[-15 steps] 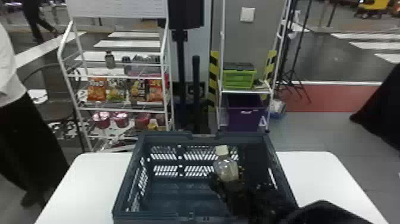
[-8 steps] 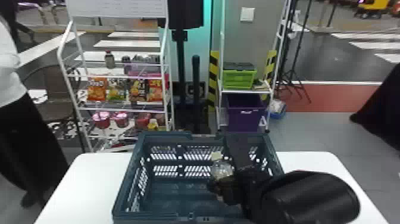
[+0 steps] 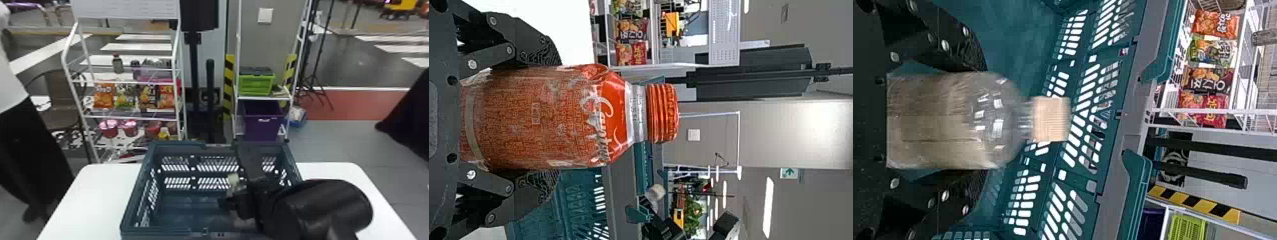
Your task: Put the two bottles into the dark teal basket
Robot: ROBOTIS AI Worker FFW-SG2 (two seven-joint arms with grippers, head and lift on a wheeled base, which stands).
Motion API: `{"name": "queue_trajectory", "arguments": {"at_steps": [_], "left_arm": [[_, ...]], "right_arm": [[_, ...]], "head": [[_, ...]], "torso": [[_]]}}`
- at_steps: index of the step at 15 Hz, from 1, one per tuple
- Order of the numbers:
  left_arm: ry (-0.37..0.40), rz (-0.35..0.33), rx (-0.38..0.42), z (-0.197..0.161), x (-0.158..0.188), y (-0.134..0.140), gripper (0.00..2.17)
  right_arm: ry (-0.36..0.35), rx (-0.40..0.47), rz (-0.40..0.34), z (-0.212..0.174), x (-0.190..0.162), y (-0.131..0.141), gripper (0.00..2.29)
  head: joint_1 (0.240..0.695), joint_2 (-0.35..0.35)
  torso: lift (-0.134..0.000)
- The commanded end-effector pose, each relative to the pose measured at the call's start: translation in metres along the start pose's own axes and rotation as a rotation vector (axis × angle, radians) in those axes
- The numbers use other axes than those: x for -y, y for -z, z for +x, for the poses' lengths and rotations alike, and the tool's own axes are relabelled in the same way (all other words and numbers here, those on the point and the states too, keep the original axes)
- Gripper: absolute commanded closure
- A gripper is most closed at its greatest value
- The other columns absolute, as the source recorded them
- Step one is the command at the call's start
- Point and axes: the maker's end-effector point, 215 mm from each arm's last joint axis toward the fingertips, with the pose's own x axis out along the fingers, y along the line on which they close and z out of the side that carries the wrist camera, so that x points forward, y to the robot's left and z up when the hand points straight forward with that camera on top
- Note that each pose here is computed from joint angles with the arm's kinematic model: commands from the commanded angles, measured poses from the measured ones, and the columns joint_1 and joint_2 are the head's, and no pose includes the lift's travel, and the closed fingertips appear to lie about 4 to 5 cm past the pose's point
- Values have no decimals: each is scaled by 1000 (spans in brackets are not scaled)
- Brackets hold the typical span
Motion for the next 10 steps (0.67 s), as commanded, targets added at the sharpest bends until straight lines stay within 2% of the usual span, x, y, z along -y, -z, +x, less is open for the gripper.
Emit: {"name": "queue_trajectory", "arguments": {"at_steps": [1, 5, 8, 10], "left_arm": [[1, 0, -1, 0, 0, 0, 2145], [5, 2, -1, 0, -1, 0, 2145], [7, 5, 3, 1, -1, -2, 2145], [7, 4, 8, 2, -2, -4, 2145]], "right_arm": [[-13, 9, 2, -4, -6, -2, -2], [-27, 88, 11, -19, -14, -23, 12], [-34, 279, 45, -50, -19, -56, 12], [-12, 407, 48, -75, -3, -58, 12]], "head": [[499, 0], [499, 0], [499, 0], [499, 0]], "torso": [[0], [0], [0], [0]]}}
